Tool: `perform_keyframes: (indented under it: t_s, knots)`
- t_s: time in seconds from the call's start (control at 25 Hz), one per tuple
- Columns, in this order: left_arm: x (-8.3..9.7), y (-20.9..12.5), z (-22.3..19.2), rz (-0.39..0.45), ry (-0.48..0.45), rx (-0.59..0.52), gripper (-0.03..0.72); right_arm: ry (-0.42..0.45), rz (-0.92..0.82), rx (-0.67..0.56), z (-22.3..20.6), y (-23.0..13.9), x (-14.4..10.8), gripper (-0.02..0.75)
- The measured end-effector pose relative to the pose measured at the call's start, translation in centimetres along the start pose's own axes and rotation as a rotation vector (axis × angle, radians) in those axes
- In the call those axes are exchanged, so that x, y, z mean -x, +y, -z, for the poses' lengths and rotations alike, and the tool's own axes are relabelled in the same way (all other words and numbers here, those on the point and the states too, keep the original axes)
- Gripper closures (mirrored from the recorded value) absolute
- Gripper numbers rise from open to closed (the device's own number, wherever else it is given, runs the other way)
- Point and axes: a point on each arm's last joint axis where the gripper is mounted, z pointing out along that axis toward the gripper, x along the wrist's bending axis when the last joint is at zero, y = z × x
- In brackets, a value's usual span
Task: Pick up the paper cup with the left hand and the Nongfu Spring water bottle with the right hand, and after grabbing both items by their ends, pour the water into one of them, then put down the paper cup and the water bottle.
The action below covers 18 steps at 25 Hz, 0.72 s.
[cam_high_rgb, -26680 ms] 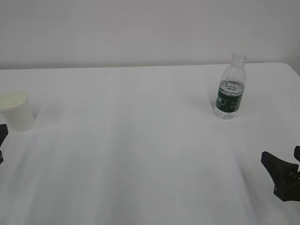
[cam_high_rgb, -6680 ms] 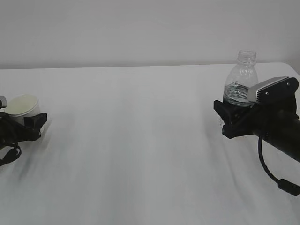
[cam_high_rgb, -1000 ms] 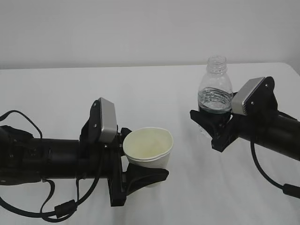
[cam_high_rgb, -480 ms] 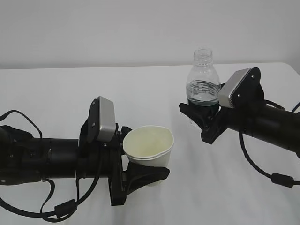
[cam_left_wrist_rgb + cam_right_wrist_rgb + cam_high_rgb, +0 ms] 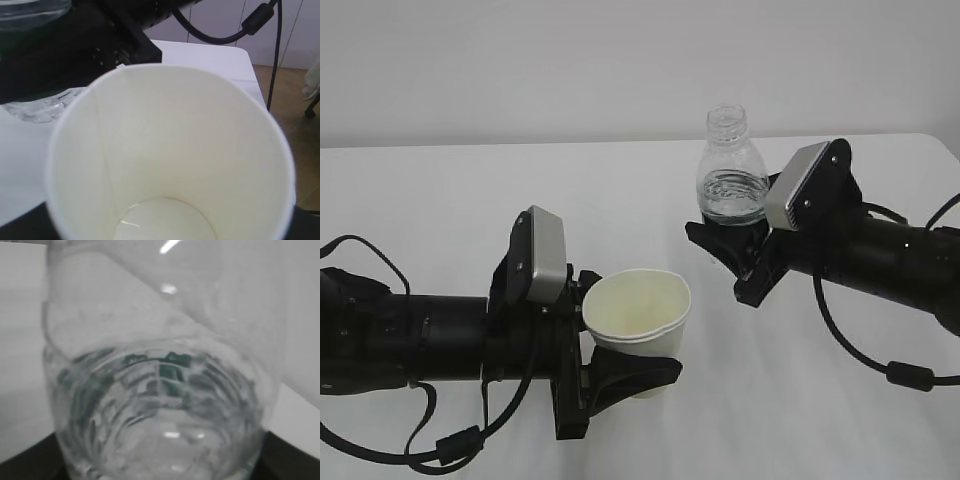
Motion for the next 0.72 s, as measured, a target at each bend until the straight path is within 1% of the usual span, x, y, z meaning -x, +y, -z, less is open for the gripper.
perform_keyframes:
  t_s: [0.24, 0.72]
  knots:
    - [0.1, 0.0, 0.0, -0.007, -0.014, -0.005, 0.208, 0.031, 0.027, 0.014, -0.6, 0.5, -0.5, 0.264]
    - [0.2, 0.0, 0.0, -0.01, -0.02, -0.005, 0.211, 0.062, 0.082, 0.038, -1.1, 1.2, -0.3, 0.264]
